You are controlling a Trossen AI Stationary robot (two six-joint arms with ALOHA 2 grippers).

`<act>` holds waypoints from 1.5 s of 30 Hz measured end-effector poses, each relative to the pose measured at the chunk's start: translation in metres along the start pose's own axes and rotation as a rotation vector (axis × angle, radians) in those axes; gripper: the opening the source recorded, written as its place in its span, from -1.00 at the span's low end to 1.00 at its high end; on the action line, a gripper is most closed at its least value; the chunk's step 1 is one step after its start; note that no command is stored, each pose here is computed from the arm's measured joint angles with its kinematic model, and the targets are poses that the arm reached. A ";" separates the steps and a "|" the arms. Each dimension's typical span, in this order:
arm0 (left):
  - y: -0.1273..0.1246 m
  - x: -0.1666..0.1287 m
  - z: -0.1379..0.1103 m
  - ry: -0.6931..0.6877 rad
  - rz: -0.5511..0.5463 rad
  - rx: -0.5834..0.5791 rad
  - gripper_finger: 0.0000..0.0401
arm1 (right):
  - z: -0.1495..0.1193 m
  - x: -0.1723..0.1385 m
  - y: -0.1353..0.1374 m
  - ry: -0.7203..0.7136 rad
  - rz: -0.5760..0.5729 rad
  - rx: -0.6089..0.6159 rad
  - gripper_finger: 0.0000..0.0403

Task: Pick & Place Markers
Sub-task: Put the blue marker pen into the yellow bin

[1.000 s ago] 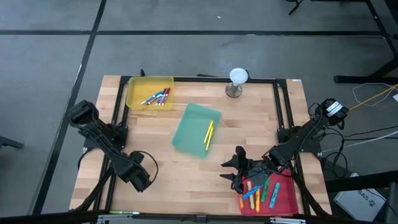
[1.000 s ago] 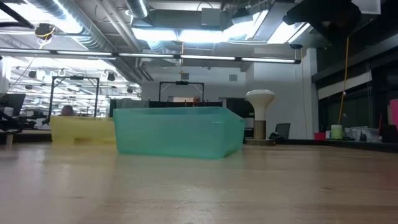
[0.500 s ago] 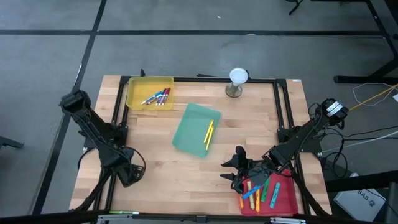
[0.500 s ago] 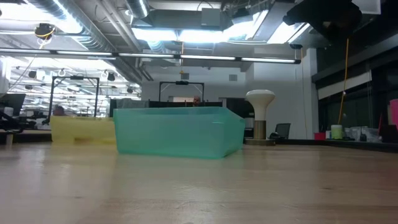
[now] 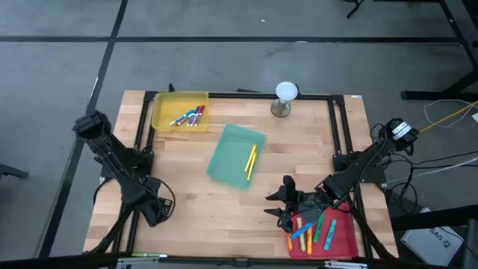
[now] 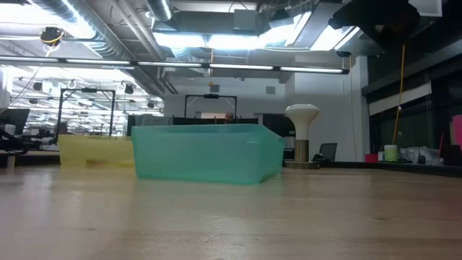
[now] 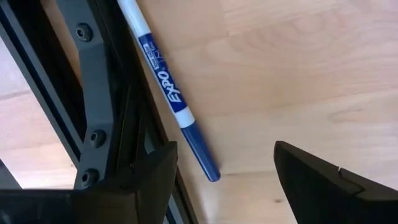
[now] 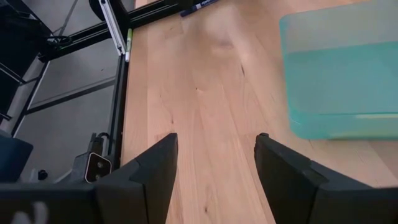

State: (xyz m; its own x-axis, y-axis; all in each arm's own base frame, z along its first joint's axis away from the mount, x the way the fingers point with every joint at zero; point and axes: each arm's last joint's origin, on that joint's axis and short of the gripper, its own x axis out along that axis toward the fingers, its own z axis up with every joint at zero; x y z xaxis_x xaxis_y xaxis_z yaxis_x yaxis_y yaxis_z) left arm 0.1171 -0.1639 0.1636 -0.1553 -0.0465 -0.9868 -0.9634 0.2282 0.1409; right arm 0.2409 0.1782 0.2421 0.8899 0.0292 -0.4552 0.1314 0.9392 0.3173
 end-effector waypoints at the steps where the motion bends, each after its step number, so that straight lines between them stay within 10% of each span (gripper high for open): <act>1: 0.000 0.001 0.000 -0.003 0.003 0.001 0.30 | 0.000 0.000 0.000 0.000 0.000 -0.001 0.04; 45: 0.002 0.012 -0.018 0.027 0.024 0.047 0.30 | 0.002 0.000 0.001 -0.015 0.014 0.041 0.04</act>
State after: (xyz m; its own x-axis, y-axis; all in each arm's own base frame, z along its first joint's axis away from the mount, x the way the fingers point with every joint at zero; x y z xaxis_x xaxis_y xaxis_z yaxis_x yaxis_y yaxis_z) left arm 0.1089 -0.1811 0.1532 -0.1849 -0.0667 -0.9805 -0.9480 0.2751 0.1601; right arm 0.2418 0.1790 0.2440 0.8982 0.0367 -0.4380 0.1367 0.9237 0.3578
